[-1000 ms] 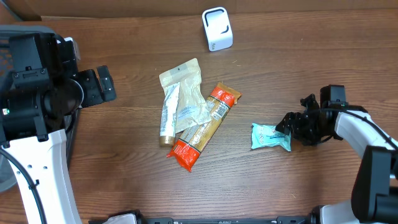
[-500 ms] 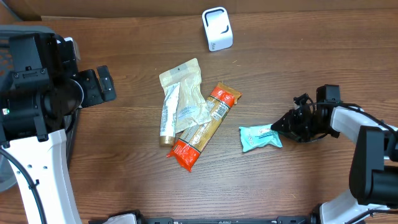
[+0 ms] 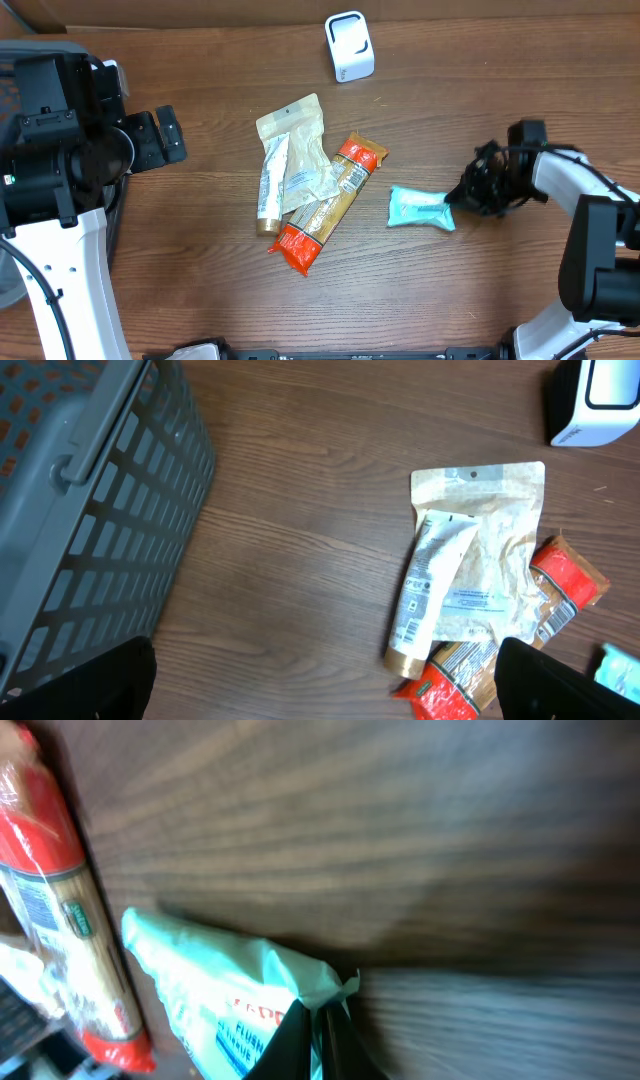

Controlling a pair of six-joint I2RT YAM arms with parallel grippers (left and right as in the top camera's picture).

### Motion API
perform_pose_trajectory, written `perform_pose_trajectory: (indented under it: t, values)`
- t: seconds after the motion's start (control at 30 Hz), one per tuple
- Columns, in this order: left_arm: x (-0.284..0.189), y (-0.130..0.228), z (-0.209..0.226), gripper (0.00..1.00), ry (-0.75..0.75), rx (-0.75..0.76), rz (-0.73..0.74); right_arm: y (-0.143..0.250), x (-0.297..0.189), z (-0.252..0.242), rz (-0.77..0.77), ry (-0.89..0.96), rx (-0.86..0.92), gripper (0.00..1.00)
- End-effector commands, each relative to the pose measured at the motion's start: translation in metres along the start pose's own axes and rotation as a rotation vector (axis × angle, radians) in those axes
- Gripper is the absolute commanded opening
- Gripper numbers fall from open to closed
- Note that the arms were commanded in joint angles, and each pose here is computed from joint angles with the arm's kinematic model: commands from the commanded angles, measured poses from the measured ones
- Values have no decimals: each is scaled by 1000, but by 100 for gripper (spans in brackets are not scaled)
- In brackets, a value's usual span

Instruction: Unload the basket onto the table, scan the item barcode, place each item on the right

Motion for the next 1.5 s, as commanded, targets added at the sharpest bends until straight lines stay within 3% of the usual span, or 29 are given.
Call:
perform_pose_trajectory:
  t: [0.0, 0.23, 0.53, 0.6, 0.7, 0.77, 1.07, 1.47]
  values:
    - [2, -1, 0, 100, 7, -10, 4, -16, -42, 24, -173, 92, -73, 4]
    - [2, -1, 0, 100, 7, -10, 4, 8, -83, 61, -415, 401, -129, 4]
    - [2, -1, 0, 100, 7, -10, 4, 58, -54, 113, -521, 608, -392, 4]
    - [2, -1, 0, 99, 7, -10, 4, 60, -51, 118, -541, 629, -445, 21]
    - [2, -1, 0, 99, 7, -10, 4, 57, -44, 124, -509, 626, -584, 52]
    - [2, -1, 0, 100, 7, -10, 4, 57, -32, 124, -425, 618, -677, 58]
    - [2, -1, 0, 100, 7, -10, 4, 49, 30, 100, -158, 698, -773, 59]
    - [2, -1, 0, 100, 7, -10, 4, 52, 54, 101, -125, 716, -872, 64]
Point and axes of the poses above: each gripper's point midway between its finger pads, its own x axis out along the fingers, its own z axis along the line the jaws close on, y = z × x, the point moved 8 cm from there along -x, back along the fingers, and after that the axes turned 9 degrees about x, right-handed, at the moved point
